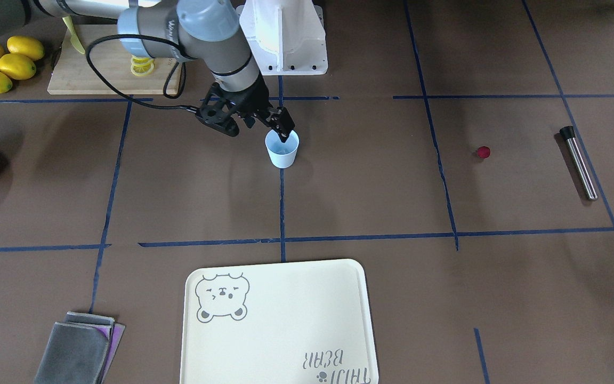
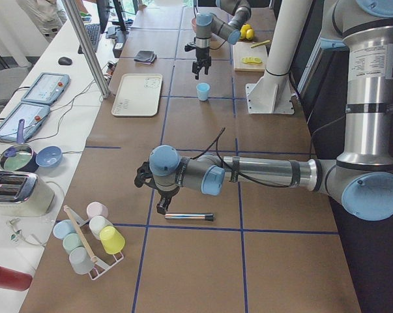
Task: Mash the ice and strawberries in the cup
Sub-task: 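Move the right gripper back over the pink bowl of ice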
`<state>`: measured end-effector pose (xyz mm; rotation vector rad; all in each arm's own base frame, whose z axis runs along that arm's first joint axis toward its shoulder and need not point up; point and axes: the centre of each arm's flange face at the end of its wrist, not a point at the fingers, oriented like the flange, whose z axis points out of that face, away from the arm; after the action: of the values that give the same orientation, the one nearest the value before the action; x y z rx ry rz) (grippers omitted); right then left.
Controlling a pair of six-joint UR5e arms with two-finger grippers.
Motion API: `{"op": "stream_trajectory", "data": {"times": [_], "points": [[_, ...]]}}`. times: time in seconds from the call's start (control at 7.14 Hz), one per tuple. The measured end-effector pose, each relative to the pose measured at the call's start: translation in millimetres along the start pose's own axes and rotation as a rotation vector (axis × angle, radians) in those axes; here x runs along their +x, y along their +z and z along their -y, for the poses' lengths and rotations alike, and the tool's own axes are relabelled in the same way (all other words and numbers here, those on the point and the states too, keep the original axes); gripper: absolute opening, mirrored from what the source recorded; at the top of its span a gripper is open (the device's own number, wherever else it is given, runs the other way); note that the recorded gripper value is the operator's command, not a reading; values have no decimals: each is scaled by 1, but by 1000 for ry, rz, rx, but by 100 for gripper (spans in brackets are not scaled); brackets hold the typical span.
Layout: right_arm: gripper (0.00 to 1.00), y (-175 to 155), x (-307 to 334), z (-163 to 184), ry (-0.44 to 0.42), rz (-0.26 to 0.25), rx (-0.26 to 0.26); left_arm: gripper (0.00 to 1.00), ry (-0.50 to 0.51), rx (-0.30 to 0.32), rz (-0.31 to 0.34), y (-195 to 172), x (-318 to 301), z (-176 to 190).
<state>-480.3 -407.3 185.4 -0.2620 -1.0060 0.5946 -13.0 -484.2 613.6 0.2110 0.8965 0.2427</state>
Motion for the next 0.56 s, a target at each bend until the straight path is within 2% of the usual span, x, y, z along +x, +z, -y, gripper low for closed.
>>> {"op": "stream_trajectory", "data": {"times": [0.14,0.28,0.56], "points": [[99,-30,37,38,6,0,22,100,-1,-1,0,0,0,0],[99,-56,80,82,-23,-21,36,100,-1,-1,0,0,-1,0],[99,-96,180,155,-152,-96,58,100,-3,-3,0,1,-1,-1]]}}
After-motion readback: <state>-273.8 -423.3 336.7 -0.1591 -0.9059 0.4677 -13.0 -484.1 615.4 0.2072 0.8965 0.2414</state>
